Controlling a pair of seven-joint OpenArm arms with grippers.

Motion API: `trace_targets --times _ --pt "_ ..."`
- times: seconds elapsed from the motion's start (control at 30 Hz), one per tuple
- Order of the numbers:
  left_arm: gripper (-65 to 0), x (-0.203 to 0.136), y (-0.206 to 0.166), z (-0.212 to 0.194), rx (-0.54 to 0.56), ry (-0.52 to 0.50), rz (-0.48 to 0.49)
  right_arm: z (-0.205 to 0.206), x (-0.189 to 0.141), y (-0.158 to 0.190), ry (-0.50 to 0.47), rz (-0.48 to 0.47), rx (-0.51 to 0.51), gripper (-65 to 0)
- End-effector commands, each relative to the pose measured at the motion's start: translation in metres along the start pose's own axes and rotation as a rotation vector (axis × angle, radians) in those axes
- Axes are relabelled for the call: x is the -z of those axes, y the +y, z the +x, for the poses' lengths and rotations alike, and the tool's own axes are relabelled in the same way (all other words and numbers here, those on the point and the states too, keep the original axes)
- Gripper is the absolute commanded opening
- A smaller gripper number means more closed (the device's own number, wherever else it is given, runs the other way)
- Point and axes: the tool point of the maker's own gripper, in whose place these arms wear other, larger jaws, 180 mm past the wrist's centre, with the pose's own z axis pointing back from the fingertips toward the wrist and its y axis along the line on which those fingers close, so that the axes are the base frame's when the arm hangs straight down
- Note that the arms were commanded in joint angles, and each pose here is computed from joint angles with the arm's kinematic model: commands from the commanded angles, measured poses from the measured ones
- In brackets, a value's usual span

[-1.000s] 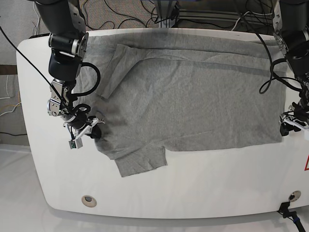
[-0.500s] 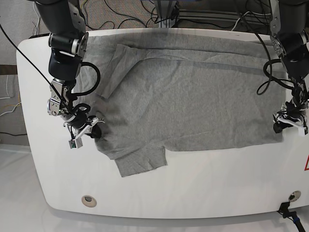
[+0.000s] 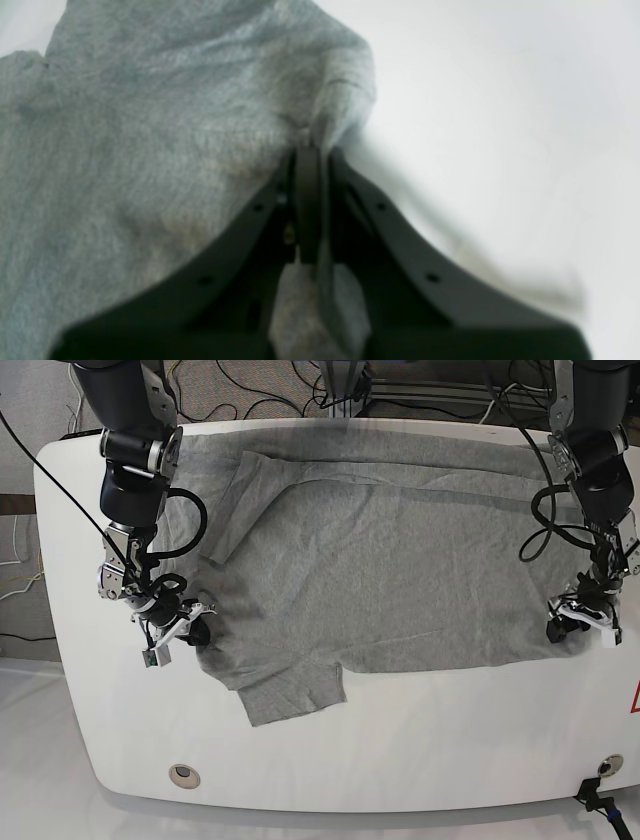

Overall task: Fold the T-shirt properly
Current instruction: 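Lift the hem and fold it over onto the folded edge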

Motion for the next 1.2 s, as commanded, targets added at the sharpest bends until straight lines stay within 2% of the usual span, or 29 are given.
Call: trace_targets --times 0.0,0.1,0.17,0.33,0.57,0.73,0.87,0.97,1.1,1.17 --pt "-28.0 -0.001 0.002 0.013 0.014 -0.013 0.002 0.017 -0.003 -0.006 -0.023 -0.009 -0.021 -65.0" --pt "-28.1 -0.002 0.001 0.014 0.014 -0.014 -0.005 0.017 -0.003 -0.006 -0.023 -0.009 -0.021 -65.0" --pt "-30.7 -0.002 0.000 0.014 0.013 -0.015 -0.008 0.018 -0.003 -0.006 -0.025 -0.009 -0.021 -65.0" --pt "-49.8 -0.002 0.000 0.014 0.014 -0.015 -0.009 0.018 -0.003 -0.005 -0.026 -0.007 -0.020 -65.0" --pt "-65.0 -0.002 0.001 0.014 0.014 -0.013 -0.003 0.018 -0.003 -0.005 -0.028 -0.007 -0.018 -65.0" --pt "-65.0 -0.002 0.001 0.014 0.014 -0.013 -0.003 0.021 -0.008 -0.011 -0.071 -0.018 -0.016 -65.0" --pt "-65.0 -0.002 0.001 0.016 0.019 -0.018 -0.008 0.037 -0.013 -0.012 -0.111 -0.027 -0.051 -65.0" --pt "-65.0 -0.007 -0.004 0.040 0.066 -0.075 -0.012 0.046 -0.022 -0.021 -0.126 -0.048 -0.080 -65.0" --pt "-65.0 -0.013 -0.002 0.040 0.101 -0.084 -0.007 0.065 -0.032 -0.024 -0.164 -0.065 -0.127 -65.0" --pt "-65.0 -0.015 -0.003 0.043 0.112 -0.091 -0.006 0.067 -0.037 -0.030 -0.148 -0.080 -0.145 -65.0"
